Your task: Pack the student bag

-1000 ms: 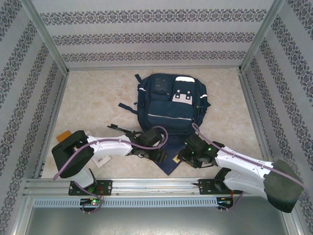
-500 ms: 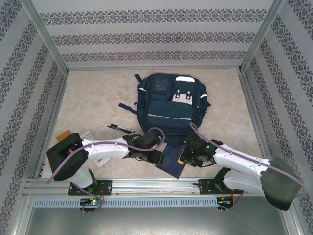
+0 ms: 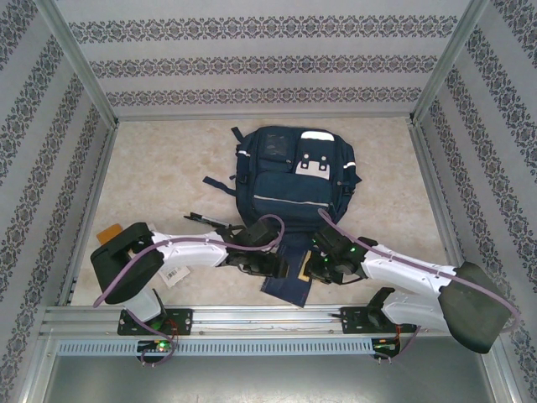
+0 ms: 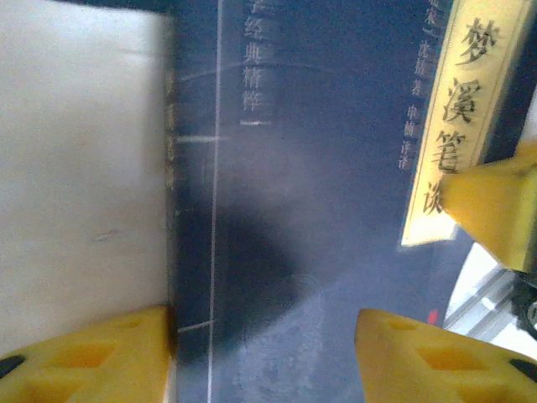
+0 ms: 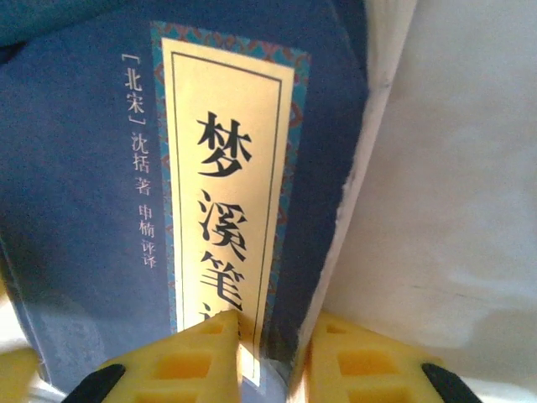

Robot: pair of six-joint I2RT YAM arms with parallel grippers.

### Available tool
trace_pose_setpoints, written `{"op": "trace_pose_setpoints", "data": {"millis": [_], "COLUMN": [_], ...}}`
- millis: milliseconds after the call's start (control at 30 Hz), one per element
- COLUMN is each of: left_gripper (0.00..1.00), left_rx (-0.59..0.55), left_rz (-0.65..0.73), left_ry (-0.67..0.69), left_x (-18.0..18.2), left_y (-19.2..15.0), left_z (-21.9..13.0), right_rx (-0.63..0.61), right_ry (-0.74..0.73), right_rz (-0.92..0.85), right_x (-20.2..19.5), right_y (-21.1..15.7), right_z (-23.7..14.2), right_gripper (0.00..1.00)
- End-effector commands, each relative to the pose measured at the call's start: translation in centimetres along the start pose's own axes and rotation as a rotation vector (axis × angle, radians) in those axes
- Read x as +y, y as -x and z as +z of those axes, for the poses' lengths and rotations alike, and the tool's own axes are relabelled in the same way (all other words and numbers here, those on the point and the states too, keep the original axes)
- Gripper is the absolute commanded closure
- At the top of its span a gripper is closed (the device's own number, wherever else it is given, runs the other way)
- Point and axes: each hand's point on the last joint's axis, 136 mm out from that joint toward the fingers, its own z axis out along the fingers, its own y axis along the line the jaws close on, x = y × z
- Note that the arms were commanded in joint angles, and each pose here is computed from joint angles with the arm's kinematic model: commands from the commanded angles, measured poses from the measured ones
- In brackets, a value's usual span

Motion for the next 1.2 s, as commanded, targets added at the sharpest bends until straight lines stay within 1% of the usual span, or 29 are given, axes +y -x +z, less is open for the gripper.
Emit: {"op": "trace_pose_setpoints", "data": {"millis": [0,100,200,267,400,567,633,700,733,767,833,867,900,933,1000,1067,1167], "left_gripper": [0.43,0.44,0.46,0.49,0.5,0.51,0.52,0.56,0.6,0.66,0.73,0.76,0.79,0.84,0.96,0.98,0.99], "left_rx": [0.037,0.032,0.019,0.006,-0.039,-0.041,-0.056,-0.077,-0.083,-0.086,-0.086,-0.085,-0.084,-0.084,-0.083,-0.089,-0.116], "left_rz": [0.071,0.054,0.031,0.015,0.016,0.003,-0.001,-0.008,-0.019,-0.03,-0.046,-0.057,-0.068,-0.079,-0.092,-0.082,-0.069], "left_ry": [-0.301,-0.232,-0.205,-0.222,-0.304,-0.364,-0.36,-0.332,-0.303,-0.271,-0.21,-0.176,-0.137,-0.1,-0.055,-0.078,-0.103], "left_x": [-7.0,-5.9,-4.8,-4.9,-6.6,-7.9,-7.7,-7.0,-6.3,-5.6,-4.4,-3.6,-2.8,-2.0,-0.9,-1.2,-1.7], "left_y": [-0.4,-0.2,-0.1,0.1,0.8,0.8,0.8,0.8,0.8,0.8,0.5,0.3,0.0,-0.2,-0.8,-1.3,-1.7], "left_z": [-0.3,-0.4,-0.4,-0.7,-2.2,-3.4,-3.8,-4.2,-4.3,-4.4,-4.9,-5.2,-5.6,-5.9,-7.0,-8.2,-10.5], "right_rx": [0.057,0.034,0.022,0.024,0.02,0.002,-0.007,-0.01,-0.009,-0.01,-0.013,-0.019,-0.028,-0.037,-0.063,-0.076,-0.108], "right_ry": [0.194,0.202,0.201,0.2,0.197,0.246,0.259,0.254,0.246,0.249,0.26,0.261,0.255,0.243,0.246,0.291,0.373], "right_rz": [-0.084,-0.078,-0.069,-0.065,-0.059,-0.076,-0.082,-0.079,-0.076,-0.076,-0.084,-0.084,-0.081,-0.074,-0.05,-0.046,-0.051], "right_x": [4.0,4.1,3.9,3.6,2.9,3.7,4.0,3.6,3.1,3.2,3.5,3.5,3.5,3.2,3.8,4.7,6.4], "right_y": [-1.1,-0.8,-0.7,-0.8,-0.8,-0.5,-0.4,-0.5,-0.6,-0.6,-0.6,-0.5,-0.4,-0.3,0.1,0.0,0.0], "right_z": [0.2,-0.1,-0.1,0.0,0.2,-0.1,-0.3,-0.1,0.1,0.1,-0.2,-0.4,-0.7,-0.8,-2.1,-3.1,-5.1], "right_gripper": [0.83,0.86,0.88,0.88,0.88,0.87,0.86,0.86,0.85,0.82,0.77,0.73,0.64,0.58,0.53,0.5,0.47]}}
